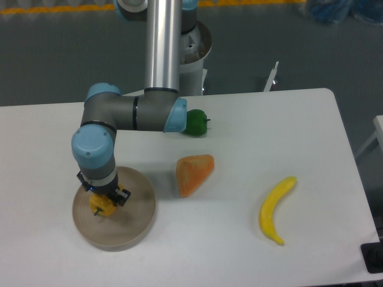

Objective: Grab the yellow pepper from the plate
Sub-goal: 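Lift the yellow pepper off the plate and carry it beside the banana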

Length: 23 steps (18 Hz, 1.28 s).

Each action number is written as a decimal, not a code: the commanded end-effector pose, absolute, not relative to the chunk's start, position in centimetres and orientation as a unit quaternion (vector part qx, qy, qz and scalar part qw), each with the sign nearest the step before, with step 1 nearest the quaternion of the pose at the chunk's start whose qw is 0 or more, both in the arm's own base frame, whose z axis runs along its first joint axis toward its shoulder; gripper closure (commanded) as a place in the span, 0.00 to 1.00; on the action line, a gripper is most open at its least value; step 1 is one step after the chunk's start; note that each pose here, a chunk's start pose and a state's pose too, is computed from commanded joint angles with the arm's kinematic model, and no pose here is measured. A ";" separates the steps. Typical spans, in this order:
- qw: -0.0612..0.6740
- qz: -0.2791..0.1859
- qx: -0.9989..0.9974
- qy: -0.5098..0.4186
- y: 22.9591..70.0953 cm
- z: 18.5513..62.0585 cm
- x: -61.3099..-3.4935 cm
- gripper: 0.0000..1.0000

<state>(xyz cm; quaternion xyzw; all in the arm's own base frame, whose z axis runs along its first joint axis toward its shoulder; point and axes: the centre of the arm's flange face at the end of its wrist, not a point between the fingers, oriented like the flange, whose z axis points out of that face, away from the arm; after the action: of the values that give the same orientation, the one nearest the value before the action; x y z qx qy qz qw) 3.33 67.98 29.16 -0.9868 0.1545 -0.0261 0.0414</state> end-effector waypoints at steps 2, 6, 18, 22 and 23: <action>0.059 -0.012 -0.987 0.150 68.2 31.4 0.0 0.99; 0.088 0.013 -0.989 0.122 68.2 35.3 -7.5 0.99; 0.065 0.039 -0.977 0.201 59.2 38.8 -27.9 0.96; 0.055 0.038 -0.968 0.241 57.3 38.1 -31.8 0.99; 0.050 0.034 -0.964 0.260 56.7 37.8 -32.5 1.00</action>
<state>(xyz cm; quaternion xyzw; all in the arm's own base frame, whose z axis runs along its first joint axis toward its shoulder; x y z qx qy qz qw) -32.53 56.75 37.77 -0.9637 0.2599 0.0341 0.0504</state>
